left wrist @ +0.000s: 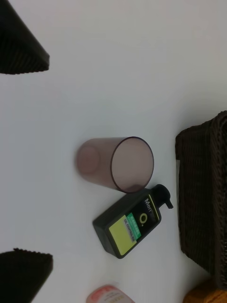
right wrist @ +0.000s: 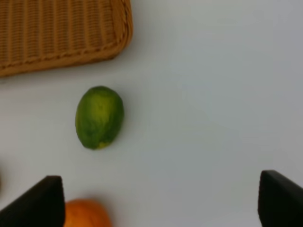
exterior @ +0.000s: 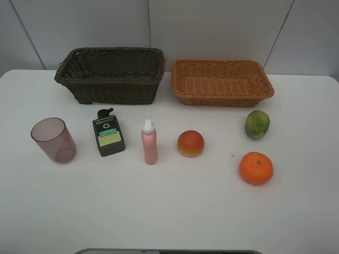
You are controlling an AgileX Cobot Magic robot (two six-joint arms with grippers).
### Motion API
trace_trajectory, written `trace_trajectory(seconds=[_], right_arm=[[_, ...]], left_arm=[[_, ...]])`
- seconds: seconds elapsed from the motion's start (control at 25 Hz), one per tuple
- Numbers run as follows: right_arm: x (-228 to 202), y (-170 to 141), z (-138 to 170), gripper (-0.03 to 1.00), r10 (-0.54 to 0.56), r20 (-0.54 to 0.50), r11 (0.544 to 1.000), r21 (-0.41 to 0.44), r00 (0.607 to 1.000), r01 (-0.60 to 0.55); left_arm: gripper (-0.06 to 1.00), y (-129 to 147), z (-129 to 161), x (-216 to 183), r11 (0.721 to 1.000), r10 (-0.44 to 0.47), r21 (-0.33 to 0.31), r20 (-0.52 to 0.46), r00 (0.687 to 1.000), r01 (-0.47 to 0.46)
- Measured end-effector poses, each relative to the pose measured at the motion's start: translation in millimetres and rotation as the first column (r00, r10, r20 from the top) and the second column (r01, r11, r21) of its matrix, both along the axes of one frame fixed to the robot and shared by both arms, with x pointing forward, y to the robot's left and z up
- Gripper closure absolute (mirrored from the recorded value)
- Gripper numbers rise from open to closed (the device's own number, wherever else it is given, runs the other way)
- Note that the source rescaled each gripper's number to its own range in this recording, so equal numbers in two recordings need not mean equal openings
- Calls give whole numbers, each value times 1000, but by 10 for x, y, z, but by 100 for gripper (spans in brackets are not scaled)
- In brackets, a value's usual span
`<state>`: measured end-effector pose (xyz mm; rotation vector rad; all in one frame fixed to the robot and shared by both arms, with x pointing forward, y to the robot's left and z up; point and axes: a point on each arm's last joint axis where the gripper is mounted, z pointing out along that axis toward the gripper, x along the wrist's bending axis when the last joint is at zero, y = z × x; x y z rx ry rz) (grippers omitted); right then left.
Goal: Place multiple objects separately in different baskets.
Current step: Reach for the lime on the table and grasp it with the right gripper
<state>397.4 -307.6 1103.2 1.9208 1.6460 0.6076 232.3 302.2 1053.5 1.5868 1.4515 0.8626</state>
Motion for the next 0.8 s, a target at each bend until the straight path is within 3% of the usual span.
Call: trace_trajectory(seconds=[0.36, 0.8], right_arm=[[720, 191, -420, 12, 77, -60, 995, 63, 995, -73], [1184, 222, -1040, 5, 88, -304, 996, 33, 949, -82]], left_arm=[[-1, 0, 0, 0, 1000, 0, 0, 0, 1000, 0], [-1, 0, 0, 0, 1000, 0, 0, 0, 1000, 0]])
